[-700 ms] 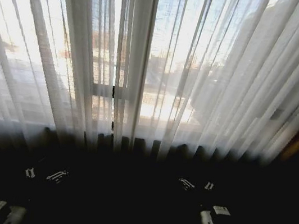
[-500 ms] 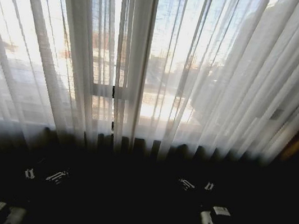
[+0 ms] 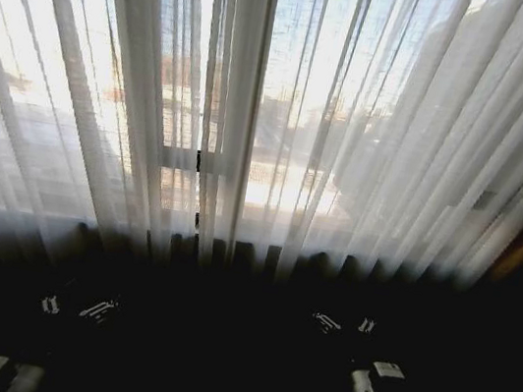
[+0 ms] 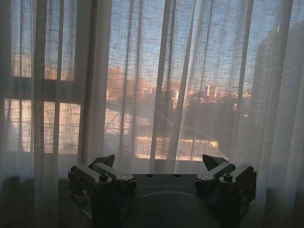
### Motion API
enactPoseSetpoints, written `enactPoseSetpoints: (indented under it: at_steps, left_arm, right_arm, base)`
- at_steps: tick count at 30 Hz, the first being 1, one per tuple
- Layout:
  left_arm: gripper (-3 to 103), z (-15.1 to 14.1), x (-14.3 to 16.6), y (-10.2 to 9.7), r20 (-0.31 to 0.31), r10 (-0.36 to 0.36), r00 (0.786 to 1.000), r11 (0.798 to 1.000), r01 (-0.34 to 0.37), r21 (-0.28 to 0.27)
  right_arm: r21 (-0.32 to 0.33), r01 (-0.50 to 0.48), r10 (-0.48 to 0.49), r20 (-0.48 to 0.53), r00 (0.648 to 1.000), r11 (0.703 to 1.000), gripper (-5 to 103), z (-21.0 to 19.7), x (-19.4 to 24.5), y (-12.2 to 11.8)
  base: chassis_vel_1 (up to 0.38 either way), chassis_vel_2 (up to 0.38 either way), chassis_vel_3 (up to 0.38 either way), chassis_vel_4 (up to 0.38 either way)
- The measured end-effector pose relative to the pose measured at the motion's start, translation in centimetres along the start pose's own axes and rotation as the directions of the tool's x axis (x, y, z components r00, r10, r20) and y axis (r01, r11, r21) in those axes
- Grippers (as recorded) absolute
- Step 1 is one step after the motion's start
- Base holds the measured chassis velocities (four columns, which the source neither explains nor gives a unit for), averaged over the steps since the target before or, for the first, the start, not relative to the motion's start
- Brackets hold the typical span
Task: Open the curtains by pulling them apart, changing their state from closed to fully open.
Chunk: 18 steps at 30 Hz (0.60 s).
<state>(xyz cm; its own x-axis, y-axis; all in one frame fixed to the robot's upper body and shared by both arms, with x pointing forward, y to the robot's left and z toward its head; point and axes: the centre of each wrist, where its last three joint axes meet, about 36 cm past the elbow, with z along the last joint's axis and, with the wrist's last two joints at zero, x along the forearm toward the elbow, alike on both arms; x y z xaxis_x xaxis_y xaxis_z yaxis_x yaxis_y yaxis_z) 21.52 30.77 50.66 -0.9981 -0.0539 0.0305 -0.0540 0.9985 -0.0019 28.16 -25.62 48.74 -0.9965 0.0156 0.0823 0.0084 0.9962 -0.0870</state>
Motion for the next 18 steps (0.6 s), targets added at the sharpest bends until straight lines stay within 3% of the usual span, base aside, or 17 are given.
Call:
enactPoseSetpoints:
  at_steps: [9, 18]
  left_arm:
    - [100, -0.12, 0.39, -0.17, 0.015, -0.002, 1.000, 1.000, 0.002, 0.003]
    - [100, -0.11, 0.47, -0.22, 0.022, -0.003, 1.000, 1.000, 0.003, 0.003]
  right_arm:
    - [0.002, 0.003, -0.003, 0.004, 1.000, 1.000, 100, 0.01, 0.15, -0.05]
    - [0.000, 0.006, -0.006, 0.016, 1.000, 1.000, 100, 0.01, 0.24, -0.03]
  base:
    - [0.000, 0.000, 0.000, 0.000]
    - [-0.053, 0.120, 0.061, -0.108]
